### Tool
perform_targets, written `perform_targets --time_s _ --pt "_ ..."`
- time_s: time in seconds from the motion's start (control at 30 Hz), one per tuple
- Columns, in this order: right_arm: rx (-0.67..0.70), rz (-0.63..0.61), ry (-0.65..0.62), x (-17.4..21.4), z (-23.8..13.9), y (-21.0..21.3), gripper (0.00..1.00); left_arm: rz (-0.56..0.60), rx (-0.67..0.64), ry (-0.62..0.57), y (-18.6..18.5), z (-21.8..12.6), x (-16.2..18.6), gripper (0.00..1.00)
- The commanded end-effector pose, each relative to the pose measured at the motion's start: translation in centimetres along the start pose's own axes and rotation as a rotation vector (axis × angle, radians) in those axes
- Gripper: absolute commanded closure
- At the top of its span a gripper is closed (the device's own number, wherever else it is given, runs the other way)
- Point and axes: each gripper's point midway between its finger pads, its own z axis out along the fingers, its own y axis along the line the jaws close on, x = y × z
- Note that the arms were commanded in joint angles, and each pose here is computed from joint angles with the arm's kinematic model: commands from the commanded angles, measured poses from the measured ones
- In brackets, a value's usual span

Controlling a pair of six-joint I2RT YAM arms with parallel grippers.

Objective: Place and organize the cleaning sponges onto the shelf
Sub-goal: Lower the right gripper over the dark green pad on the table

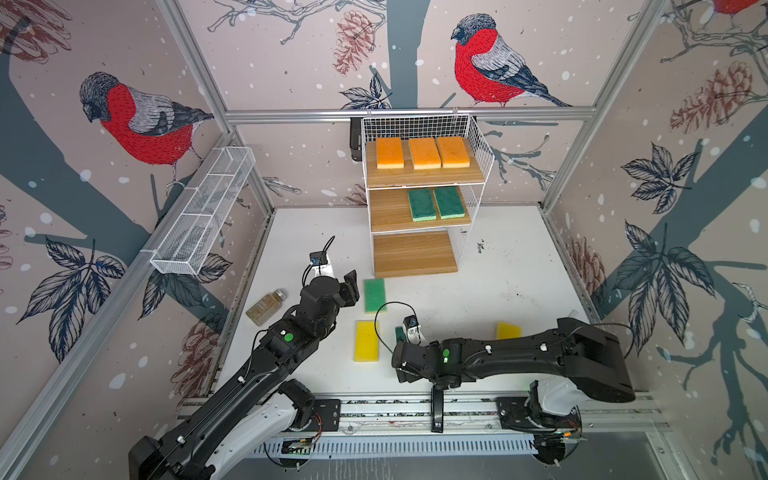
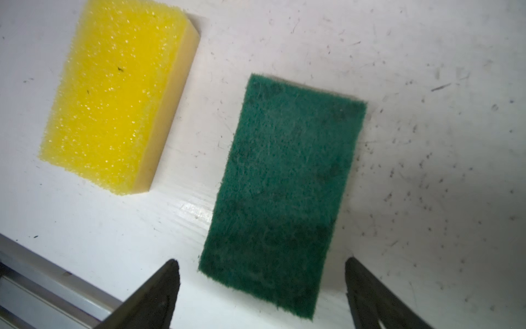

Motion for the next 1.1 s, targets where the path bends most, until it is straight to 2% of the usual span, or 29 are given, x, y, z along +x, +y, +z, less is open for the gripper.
perform_targets --time_s 0.0,0.6,1.07 --pt "0.026 0.012 0.041 0.8 0.1 -0.2 0.08 0.004 0.015 -0.007 -0.1 -0.2 -0.3 0.34" --pt "0.093 0.022 0.108 2.1 1.8 -0.6 0.09 -0.017 0.042 -0.023 0.7 -0.5 -0.1 0.33" --pt "0.146 0.078 0.084 0.7 2.3 -4.7 0.13 -0.027 0.043 -0.001 1.0 0.6 0.3 0.33"
